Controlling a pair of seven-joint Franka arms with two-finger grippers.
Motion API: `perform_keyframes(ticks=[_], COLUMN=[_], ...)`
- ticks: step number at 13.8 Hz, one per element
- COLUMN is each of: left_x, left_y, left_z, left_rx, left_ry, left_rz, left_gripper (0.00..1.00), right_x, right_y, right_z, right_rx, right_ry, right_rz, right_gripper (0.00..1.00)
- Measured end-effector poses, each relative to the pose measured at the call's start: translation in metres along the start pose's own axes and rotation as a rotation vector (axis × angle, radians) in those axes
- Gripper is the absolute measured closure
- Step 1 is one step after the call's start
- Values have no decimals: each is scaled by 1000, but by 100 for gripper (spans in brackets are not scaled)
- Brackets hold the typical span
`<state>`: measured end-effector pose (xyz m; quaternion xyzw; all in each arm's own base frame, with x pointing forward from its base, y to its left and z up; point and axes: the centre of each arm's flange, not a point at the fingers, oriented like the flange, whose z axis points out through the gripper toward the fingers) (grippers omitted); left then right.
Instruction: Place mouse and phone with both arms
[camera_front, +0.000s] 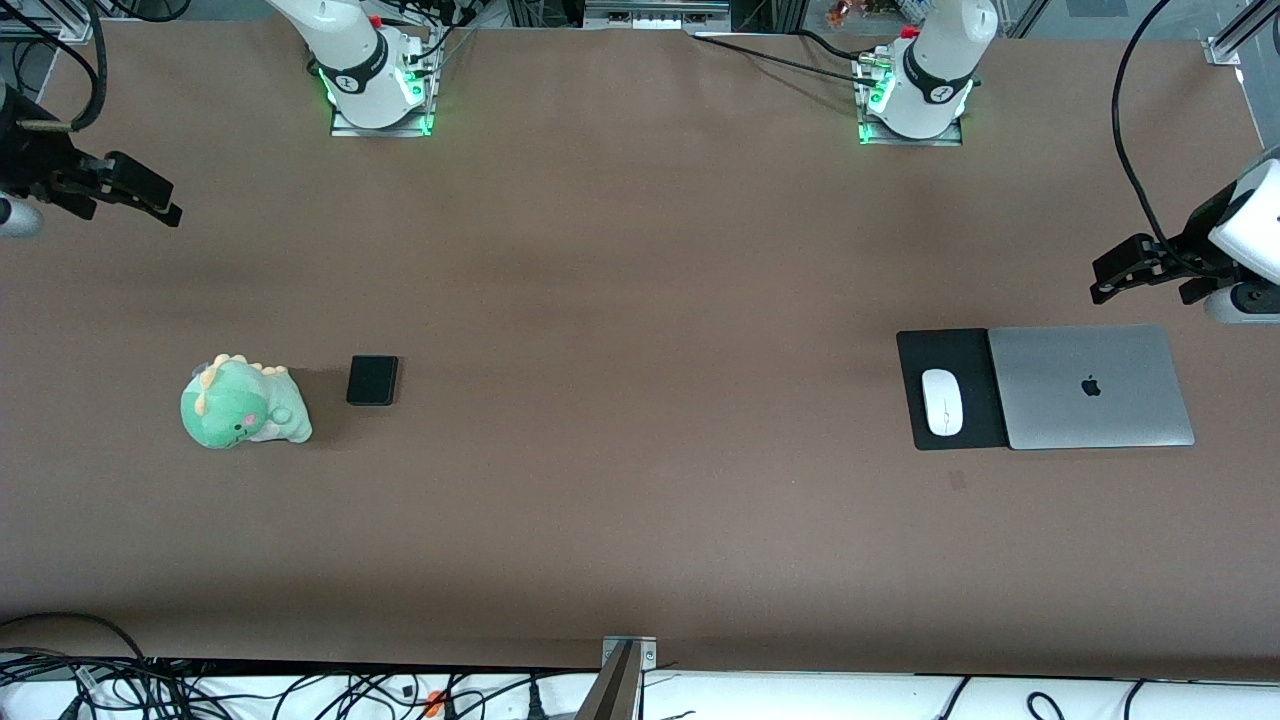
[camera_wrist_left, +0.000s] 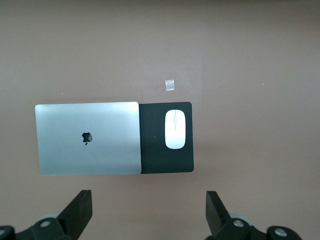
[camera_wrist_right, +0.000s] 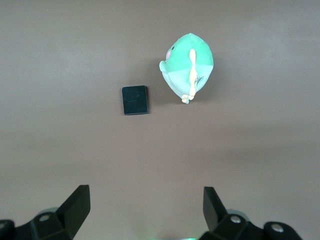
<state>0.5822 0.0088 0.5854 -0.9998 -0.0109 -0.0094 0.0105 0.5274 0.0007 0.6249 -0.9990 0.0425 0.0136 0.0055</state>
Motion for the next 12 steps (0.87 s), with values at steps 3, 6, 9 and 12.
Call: perform_keyframes(ticks=[3,6,9,12], left_x=[0,0,0,0], left_y=[0,0,0,0], left_z=[0,0,0,0], left_rx=[0,0,0,0], left_ry=[0,0,0,0], left_rz=[0,0,0,0], left_gripper=[0,0,0,0], right_x=[-5,-4,-4,-4], right_y=[-1,0,0,-1], right_z=[-5,-5,-8,-10], right_rx=[0,0,1,1], right_ry=[4,4,10,13], right_rz=[-2,1,0,-2], right_gripper=[0,0,0,0])
